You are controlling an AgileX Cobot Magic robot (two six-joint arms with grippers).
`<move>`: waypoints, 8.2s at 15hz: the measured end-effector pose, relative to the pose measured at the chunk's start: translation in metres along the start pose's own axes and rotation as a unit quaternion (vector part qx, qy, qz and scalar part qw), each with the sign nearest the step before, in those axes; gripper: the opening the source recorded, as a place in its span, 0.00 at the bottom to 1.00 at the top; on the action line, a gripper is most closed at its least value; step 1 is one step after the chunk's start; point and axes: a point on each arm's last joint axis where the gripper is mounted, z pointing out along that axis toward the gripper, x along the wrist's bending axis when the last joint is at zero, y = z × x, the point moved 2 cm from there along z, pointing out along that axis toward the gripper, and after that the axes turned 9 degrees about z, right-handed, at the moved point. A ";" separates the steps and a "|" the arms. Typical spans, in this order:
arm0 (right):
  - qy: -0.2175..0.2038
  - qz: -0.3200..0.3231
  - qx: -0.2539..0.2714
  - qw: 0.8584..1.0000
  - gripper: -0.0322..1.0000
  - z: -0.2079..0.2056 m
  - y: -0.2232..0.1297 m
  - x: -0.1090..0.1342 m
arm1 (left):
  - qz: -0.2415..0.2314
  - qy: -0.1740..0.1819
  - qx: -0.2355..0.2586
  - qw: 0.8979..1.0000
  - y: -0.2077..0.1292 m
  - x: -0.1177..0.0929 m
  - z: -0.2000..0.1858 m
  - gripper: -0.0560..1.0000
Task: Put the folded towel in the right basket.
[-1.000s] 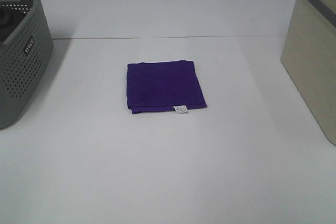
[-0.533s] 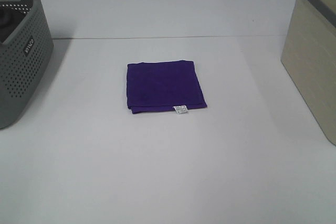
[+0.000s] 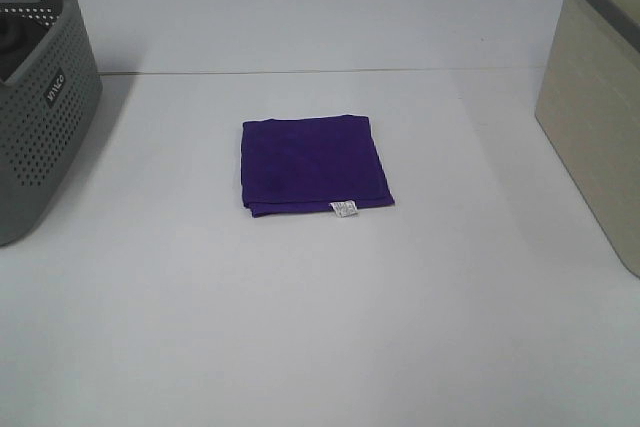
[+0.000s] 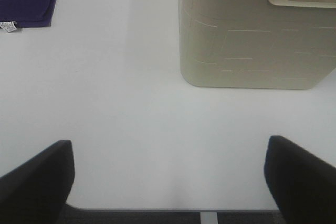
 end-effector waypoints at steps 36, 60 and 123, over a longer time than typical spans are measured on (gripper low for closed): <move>0.165 0.051 0.437 0.883 0.90 0.487 0.098 0.169 | 0.000 0.000 0.000 1.000 0.000 0.000 0.000 0.99; 0.289 -0.051 0.366 0.883 0.09 0.398 0.163 0.296 | 0.000 0.000 0.000 1.000 0.000 0.000 0.000 0.99; 0.040 -0.012 0.024 0.999 0.96 -0.001 0.002 0.001 | 0.000 0.000 0.000 1.000 0.000 0.000 0.000 0.99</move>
